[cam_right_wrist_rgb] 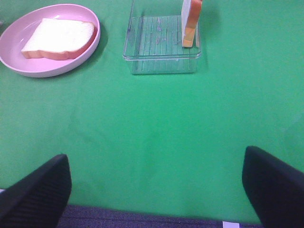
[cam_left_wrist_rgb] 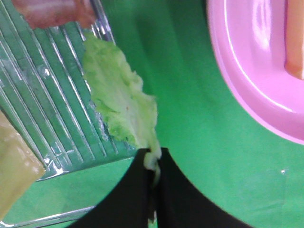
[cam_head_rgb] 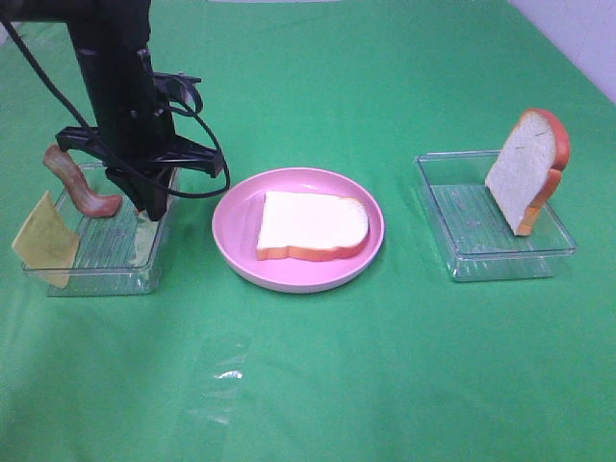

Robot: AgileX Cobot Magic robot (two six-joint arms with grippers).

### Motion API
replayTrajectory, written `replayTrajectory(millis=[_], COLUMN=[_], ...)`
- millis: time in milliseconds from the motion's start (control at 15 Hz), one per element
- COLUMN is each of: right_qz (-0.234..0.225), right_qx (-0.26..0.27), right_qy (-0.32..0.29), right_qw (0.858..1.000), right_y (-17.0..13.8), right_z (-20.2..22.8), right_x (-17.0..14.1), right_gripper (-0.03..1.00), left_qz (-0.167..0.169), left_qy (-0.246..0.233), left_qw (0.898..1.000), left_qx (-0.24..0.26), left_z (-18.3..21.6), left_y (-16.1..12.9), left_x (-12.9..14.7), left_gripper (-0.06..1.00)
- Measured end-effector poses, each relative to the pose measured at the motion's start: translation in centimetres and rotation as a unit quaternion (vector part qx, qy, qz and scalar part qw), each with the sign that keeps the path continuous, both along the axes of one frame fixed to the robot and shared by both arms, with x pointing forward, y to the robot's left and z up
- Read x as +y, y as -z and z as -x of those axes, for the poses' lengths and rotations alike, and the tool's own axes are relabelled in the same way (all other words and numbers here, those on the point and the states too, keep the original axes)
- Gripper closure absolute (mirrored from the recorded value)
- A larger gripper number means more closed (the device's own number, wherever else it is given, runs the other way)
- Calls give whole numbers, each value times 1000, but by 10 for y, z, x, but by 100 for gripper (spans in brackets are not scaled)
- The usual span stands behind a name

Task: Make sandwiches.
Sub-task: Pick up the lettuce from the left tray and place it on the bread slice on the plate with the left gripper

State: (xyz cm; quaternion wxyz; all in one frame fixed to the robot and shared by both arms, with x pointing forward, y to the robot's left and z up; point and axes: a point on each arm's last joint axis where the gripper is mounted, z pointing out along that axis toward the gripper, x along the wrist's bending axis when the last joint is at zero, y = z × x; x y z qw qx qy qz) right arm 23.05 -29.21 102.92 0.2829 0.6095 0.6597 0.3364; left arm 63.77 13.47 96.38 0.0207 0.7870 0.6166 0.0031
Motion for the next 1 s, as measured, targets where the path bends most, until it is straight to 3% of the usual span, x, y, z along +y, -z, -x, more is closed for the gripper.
replayTrajectory(millis=[333, 733, 800, 1000], right_qz=[0, 0, 0, 0], right_qx=[0, 0, 0, 0], right_qy=[0, 0, 0, 0], right_qw=[1000, 1000, 1000, 1000], right_y=[0, 0, 0, 0], right_z=[0, 0, 0, 0], right_x=[0, 0, 0, 0], right_gripper=[4, 4, 4, 4], left_qz=[29, 113, 162, 257], left_qy=[1, 37, 77, 144], left_qw=[998, 991, 980, 950], left_qx=[-53, -64, -82, -103], left_z=[13, 25, 25, 21], left_y=[-55, -84, -85, -73], left_x=[1, -10, -25, -57], left_gripper=[94, 94, 94, 94])
